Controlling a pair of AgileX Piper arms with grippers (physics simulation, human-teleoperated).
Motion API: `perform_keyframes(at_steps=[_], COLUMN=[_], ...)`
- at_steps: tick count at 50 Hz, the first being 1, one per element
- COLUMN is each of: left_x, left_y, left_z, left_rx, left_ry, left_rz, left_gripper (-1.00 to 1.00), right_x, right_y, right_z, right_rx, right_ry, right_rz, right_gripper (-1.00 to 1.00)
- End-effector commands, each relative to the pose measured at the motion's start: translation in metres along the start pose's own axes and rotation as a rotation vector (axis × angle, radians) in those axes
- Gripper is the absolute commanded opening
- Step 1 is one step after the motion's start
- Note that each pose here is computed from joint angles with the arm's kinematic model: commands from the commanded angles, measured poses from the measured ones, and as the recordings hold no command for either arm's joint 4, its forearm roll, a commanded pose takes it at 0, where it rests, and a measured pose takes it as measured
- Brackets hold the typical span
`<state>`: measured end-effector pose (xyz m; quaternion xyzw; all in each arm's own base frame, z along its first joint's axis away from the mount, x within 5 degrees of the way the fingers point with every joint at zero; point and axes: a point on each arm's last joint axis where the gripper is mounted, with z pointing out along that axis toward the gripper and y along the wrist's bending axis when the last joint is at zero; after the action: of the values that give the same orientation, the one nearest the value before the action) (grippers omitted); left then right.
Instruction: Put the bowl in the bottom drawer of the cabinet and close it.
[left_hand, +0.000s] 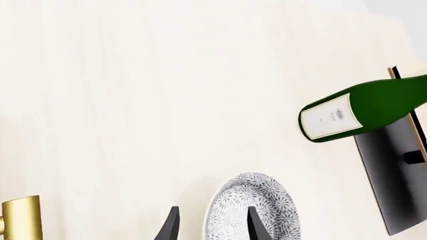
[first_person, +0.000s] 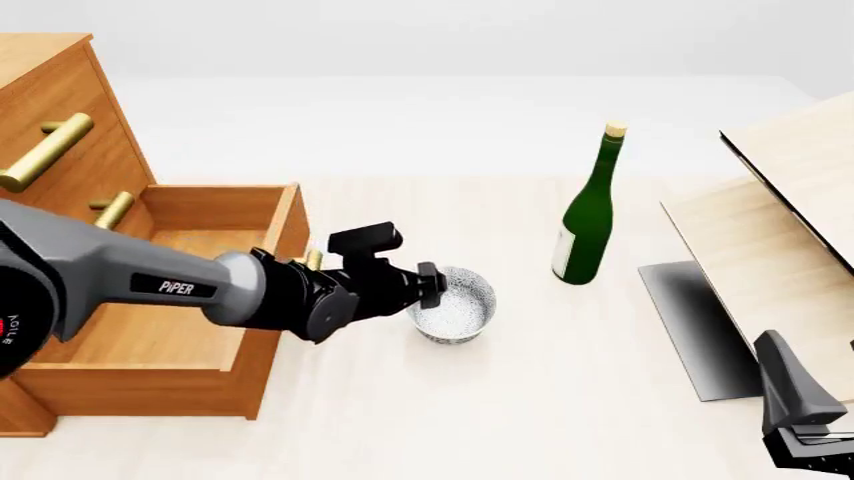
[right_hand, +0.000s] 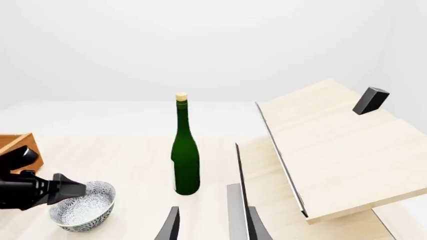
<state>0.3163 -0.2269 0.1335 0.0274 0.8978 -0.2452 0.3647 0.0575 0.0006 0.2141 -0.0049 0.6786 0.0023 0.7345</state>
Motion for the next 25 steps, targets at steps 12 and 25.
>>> perform_keyframes(at_steps=[12, 25], left_x=[0.007, -0.002], left_y=[0.005, 0.004], left_z=[0.012, 0.001], left_rx=[-0.016, -0.003], left_ry=[0.025, -0.012], left_rz=[-0.008, 0.008], left_gripper=[1.0, -1.0], right_x=[0.0, 0.0], right_y=[0.0, 0.0], right_z=[0.0, 0.0], right_rx=[0.0, 0.0], right_ry=[0.0, 0.0], right_rz=[0.0, 0.0], right_gripper=[1.0, 1.0])
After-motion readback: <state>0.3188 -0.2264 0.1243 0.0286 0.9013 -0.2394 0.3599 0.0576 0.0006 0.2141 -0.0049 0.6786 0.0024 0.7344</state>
